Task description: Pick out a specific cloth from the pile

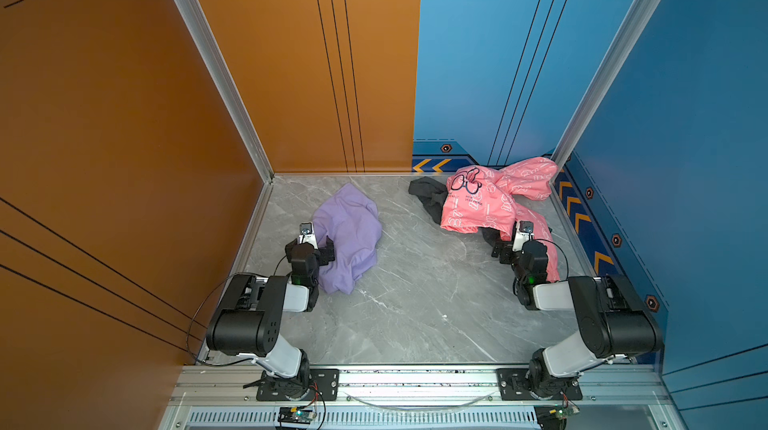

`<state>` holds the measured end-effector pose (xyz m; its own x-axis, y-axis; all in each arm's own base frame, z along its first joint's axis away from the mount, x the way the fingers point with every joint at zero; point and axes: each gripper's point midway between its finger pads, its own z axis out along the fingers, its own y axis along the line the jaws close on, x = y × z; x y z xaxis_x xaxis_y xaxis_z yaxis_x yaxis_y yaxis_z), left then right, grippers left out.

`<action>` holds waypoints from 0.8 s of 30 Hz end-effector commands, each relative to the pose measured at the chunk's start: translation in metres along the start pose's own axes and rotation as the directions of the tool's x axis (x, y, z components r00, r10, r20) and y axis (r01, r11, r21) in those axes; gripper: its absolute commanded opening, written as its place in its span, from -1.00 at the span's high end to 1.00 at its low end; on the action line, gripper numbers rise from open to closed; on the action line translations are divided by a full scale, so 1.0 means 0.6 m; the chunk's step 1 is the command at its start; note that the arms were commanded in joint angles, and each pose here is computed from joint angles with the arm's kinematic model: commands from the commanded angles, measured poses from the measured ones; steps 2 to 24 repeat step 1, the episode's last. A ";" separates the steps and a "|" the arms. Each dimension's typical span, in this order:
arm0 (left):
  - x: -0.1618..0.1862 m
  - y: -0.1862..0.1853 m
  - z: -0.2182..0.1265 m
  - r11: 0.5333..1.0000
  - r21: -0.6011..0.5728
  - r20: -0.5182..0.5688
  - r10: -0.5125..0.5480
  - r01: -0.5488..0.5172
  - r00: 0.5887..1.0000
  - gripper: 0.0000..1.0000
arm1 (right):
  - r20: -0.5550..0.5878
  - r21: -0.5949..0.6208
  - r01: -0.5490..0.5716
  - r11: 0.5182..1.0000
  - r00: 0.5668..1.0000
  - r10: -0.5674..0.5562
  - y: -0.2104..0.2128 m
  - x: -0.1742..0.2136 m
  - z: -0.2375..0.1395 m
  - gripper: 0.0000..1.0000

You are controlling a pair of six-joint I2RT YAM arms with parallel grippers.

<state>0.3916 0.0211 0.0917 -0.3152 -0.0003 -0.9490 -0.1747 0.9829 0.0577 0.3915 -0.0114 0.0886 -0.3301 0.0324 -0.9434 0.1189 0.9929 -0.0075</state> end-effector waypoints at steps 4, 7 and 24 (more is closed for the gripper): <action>-0.001 0.001 0.002 1.000 -0.007 -0.012 0.017 -0.017 1.000 -0.96 | 0.002 0.033 -0.015 0.999 1.000 0.015 -0.010 -0.008 0.002 -1.00; -0.001 0.001 0.002 1.000 -0.007 -0.012 0.017 -0.017 1.000 -0.96 | 0.002 0.033 -0.015 0.999 1.000 0.015 -0.010 -0.008 0.002 -1.00; -0.001 0.001 0.002 1.000 -0.007 -0.012 0.017 -0.017 1.000 -0.96 | 0.002 0.033 -0.015 0.999 1.000 0.015 -0.010 -0.008 0.002 -1.00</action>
